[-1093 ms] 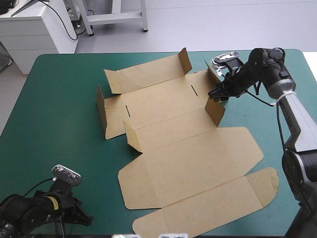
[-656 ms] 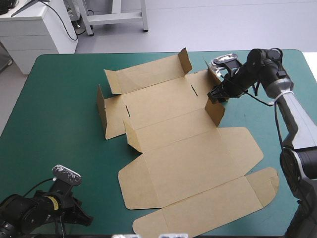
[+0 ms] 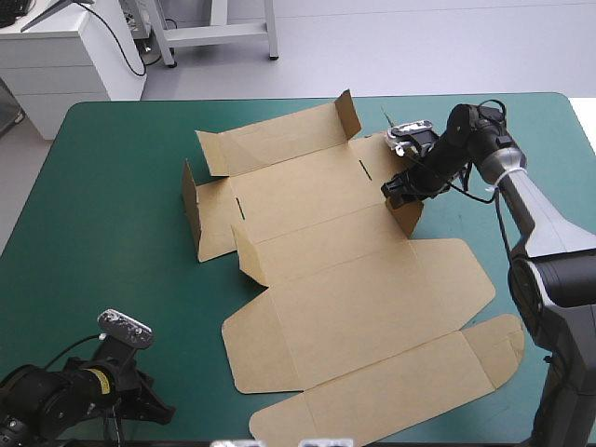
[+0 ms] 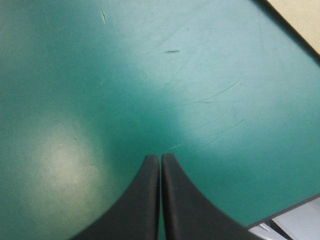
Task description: Fold the box
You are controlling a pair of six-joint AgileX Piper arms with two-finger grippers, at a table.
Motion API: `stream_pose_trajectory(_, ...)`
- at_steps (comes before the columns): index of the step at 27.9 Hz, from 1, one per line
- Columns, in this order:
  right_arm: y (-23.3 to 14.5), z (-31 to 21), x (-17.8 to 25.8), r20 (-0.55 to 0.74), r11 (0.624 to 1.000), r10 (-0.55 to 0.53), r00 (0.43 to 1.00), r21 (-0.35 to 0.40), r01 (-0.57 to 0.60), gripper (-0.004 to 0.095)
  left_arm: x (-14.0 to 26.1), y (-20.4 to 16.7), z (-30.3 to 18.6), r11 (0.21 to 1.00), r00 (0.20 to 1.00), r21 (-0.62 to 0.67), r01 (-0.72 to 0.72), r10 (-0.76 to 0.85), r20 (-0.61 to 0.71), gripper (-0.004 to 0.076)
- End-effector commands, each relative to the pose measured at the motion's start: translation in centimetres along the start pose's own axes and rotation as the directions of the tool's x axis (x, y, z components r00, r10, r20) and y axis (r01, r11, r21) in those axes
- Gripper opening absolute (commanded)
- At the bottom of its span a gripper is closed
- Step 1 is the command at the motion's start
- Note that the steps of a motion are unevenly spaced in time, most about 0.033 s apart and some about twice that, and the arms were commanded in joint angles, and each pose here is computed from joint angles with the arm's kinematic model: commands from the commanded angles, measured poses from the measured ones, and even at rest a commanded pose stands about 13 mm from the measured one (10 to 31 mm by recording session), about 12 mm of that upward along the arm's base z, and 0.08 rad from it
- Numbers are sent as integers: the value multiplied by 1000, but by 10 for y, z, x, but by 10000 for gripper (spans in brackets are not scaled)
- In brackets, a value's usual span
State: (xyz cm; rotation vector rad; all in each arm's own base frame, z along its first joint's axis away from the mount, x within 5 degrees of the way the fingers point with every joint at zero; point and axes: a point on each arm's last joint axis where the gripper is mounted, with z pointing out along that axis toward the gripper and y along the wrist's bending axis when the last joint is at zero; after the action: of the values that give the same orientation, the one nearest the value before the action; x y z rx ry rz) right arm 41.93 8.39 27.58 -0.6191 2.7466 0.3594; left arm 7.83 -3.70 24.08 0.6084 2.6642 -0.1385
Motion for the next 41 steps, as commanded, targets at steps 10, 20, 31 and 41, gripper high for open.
stream_pose_trajectory(10,10,-32,-7,98,998,-60,993,4,60,-21,-7,-1,-5,1000,999,6,8,-9,48,-8)
stream_pose_trajectory(20,17,-34,-11,109,943,-334,936,32,332,-21,-7,-1,-5,1000,999,6,8,-9,48,-8)
stream_pose_trajectory(31,59,-76,-41,223,720,-694,685,182,670,-21,-7,-1,-5,1000,999,6,8,-9,48,-8)
stream_pose_trajectory(41,115,-69,-50,191,332,-938,288,263,906,-21,-7,-1,-5,1000,999,6,8,-9,48,-8)
